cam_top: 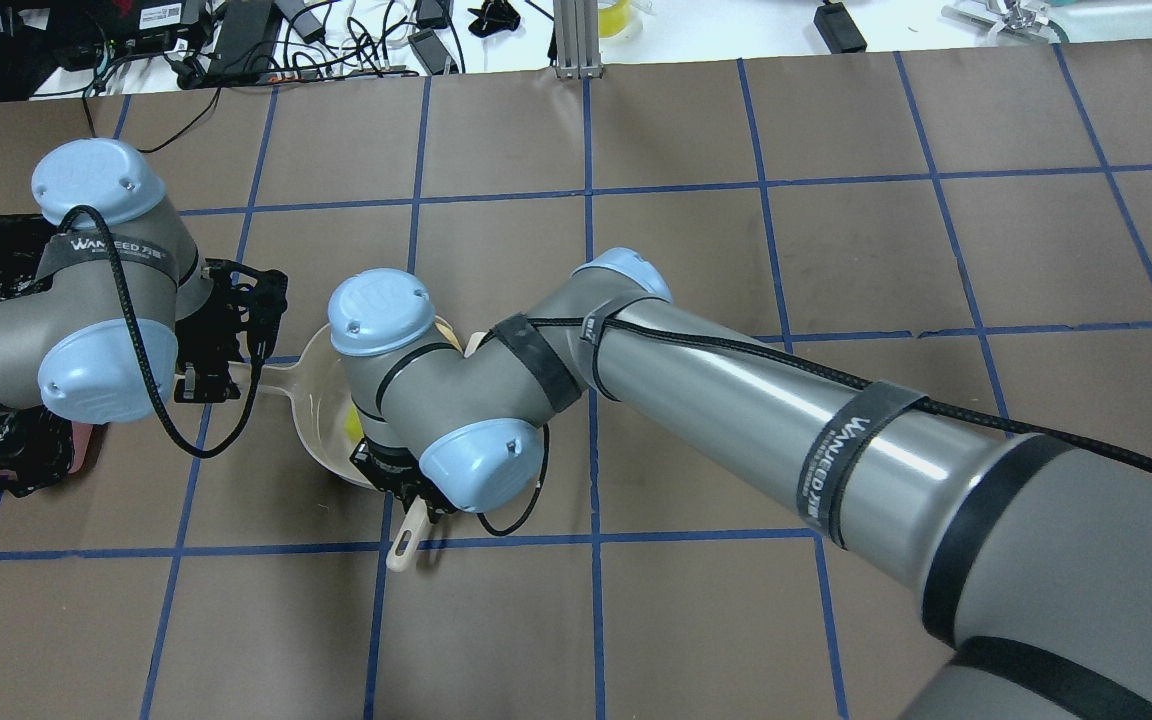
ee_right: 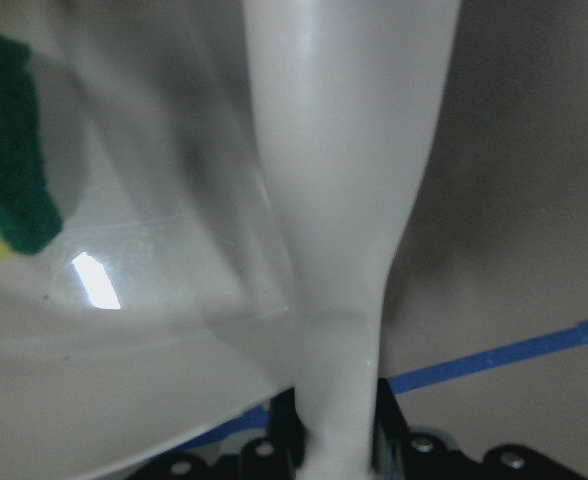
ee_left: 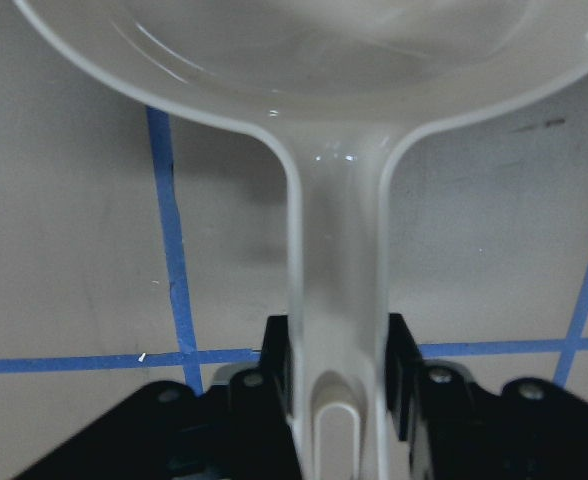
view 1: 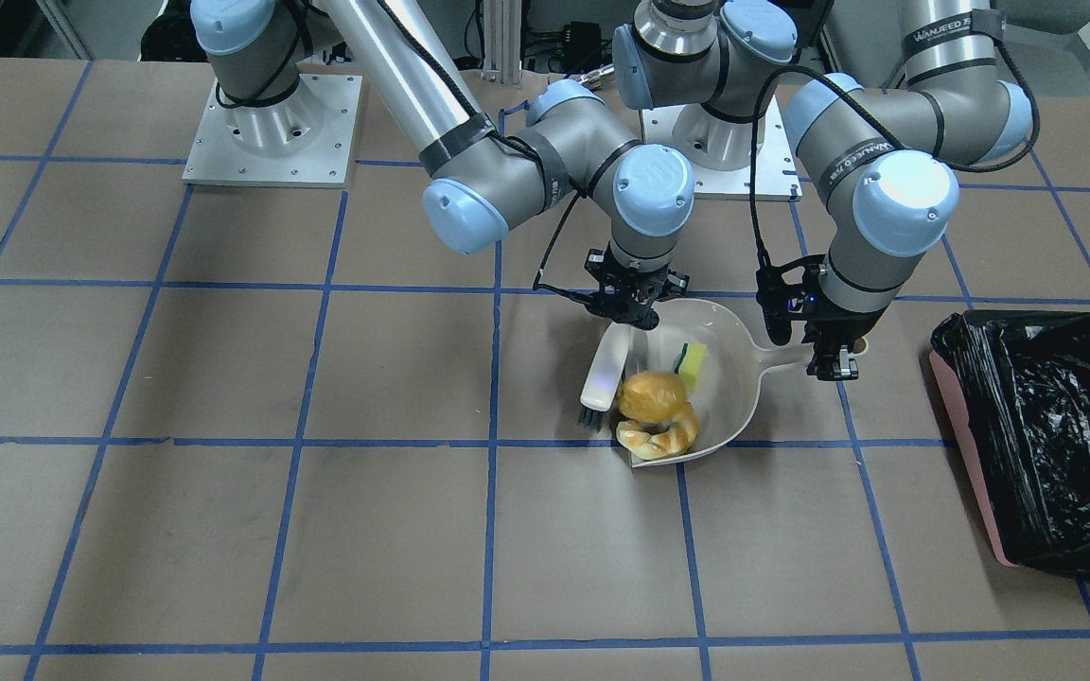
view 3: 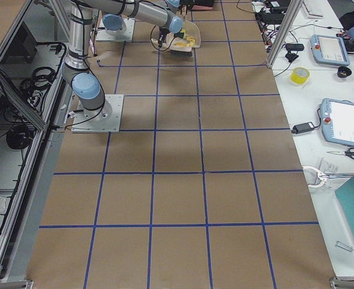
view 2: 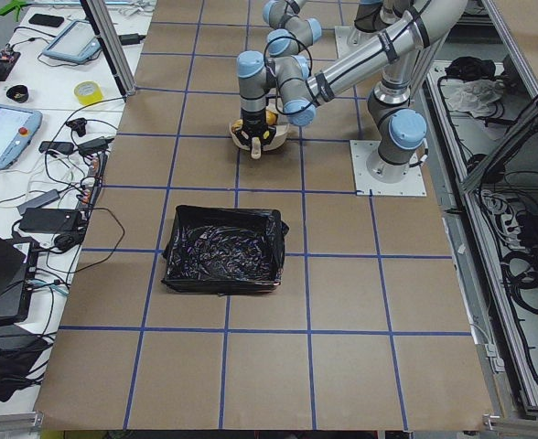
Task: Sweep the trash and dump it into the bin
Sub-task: 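Sweep the yellow potato into the dustpan with the right gripper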
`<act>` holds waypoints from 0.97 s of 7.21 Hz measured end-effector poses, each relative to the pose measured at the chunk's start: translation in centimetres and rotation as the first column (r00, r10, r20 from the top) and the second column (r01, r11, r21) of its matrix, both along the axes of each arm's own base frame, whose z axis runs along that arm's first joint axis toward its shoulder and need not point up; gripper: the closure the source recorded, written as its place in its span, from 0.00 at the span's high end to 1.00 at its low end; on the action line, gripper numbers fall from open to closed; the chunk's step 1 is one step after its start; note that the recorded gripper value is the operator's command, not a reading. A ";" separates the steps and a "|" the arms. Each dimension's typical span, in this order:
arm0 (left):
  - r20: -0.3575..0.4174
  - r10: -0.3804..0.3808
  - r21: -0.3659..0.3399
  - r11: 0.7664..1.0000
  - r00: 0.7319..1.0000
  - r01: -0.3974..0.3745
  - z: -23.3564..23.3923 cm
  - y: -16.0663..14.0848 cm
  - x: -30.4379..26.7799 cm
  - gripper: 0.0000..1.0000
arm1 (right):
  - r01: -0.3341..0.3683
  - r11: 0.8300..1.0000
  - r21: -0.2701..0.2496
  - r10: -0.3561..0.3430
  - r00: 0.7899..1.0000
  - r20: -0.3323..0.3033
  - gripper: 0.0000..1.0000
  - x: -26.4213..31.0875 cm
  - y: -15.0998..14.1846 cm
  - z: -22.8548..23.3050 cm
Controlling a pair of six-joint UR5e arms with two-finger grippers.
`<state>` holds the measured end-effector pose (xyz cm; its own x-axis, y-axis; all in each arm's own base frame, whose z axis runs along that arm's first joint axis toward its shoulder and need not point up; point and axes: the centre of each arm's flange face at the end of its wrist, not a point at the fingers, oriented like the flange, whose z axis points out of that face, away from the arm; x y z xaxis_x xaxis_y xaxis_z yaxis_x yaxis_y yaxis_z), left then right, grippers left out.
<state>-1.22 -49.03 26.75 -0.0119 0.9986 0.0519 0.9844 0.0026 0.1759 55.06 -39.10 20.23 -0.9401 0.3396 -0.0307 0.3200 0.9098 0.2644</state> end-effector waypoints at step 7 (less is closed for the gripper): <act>-0.006 0.006 -0.005 1.000 1.000 -0.006 0.2 -0.2 0.5 0.00 | 0.001 1.000 -0.008 -0.001 1.000 -0.001 0.00 3.7 1.7 2.3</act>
<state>-0.76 -49.20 26.94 -0.0180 0.9987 0.0471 0.9854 0.0097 0.1698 58.75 -37.37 22.49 -0.9399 0.3399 -0.0321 0.3209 0.9117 0.2566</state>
